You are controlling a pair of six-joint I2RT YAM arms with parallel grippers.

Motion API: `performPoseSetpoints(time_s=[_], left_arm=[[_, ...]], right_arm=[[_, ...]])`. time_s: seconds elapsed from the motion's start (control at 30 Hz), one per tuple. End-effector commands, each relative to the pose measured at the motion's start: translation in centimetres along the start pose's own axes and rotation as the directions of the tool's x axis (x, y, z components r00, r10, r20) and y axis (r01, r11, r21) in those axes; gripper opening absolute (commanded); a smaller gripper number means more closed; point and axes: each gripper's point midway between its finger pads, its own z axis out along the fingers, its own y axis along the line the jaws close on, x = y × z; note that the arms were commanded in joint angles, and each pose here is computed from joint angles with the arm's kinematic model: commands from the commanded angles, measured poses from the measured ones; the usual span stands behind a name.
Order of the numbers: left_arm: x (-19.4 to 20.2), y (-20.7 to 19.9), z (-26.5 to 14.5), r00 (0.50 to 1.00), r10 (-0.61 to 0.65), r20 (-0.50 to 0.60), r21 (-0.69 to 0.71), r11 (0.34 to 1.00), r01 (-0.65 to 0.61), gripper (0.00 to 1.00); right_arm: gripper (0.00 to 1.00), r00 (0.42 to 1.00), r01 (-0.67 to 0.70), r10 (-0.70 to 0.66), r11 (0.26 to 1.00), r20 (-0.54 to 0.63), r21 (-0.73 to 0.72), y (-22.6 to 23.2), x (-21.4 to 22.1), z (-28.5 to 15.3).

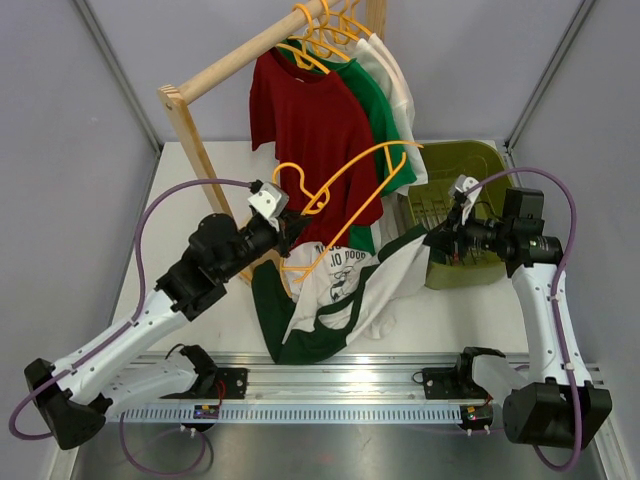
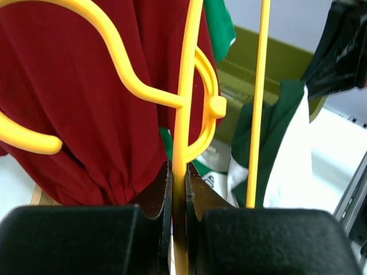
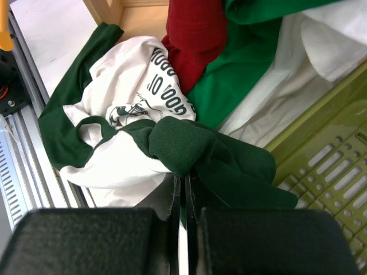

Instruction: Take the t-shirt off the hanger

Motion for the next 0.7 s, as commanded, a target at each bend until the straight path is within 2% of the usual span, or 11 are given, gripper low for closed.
performPoseSetpoints(time_s=[0.0,0.03,0.1,0.13,0.2,0.23,0.27,0.33,0.43,0.5,0.67], left_arm=[[-2.6,-0.3,-1.2,0.994,0.036,0.100,0.012,0.999,-0.038,0.00],[-2.7,-0.3,-1.5,0.994,0.036,0.101,0.012,0.999,-0.038,0.00],[-2.2,-0.5,-2.1,0.996,0.059,0.073,0.022,0.998,-0.061,0.00],[-2.0,-0.5,-2.4,0.996,0.065,0.059,0.027,0.997,-0.066,0.00],[-0.5,-1.0,-3.0,0.997,0.082,-0.013,0.061,0.995,-0.081,0.00],[-0.6,-1.2,-3.4,0.996,0.090,-0.028,0.073,0.994,-0.088,0.00],[1.0,-1.3,-3.9,0.989,0.104,-0.101,0.088,0.992,-0.095,0.00],[1.5,-1.3,-4.8,0.982,0.125,-0.145,0.096,0.989,-0.112,0.00],[3.9,-0.9,-6.3,0.949,0.203,-0.242,0.116,0.977,-0.179,0.00],[4.4,-0.6,-6.7,0.937,0.233,-0.262,0.112,0.971,-0.210,0.00],[5.9,-0.2,-6.6,0.891,0.335,-0.306,0.133,0.942,-0.308,0.00]], right_arm=[[0.05,0.997,0.056,-0.054,0.998,0.059,-0.018,-0.1,-1.6,0.2],[0.15,0.999,0.030,-0.027,0.997,0.046,-0.069,1.0,-1.1,0.1],[0.30,0.993,0.110,-0.100,0.980,0.064,-0.164,2.8,-1.0,-0.1],[0.45,0.990,0.143,-0.138,0.967,0.038,-0.213,4.0,-0.5,-0.7],[0.58,0.985,0.167,-0.174,0.954,-0.008,-0.249,5.0,0.2,-1.4],[0.62,0.988,0.124,-0.144,0.953,-0.056,-0.276,6.0,0.4,-2.2],[0.71,0.977,0.175,-0.202,0.942,-0.068,-0.286,6.0,0.5,-2.6],[0.76,0.970,0.165,-0.209,0.939,-0.120,-0.303,7.2,0.5,-3.8],[0.79,0.965,0.202,-0.241,0.935,-0.101,-0.292,8.3,-0.6,-4.6],[0.84,0.965,0.217,-0.251,0.928,-0.078,-0.304,9.4,-1.3,-4.7],[0.85,0.977,0.169,-0.203,0.918,-0.058,-0.360,11.5,-3.3,-3.9]])
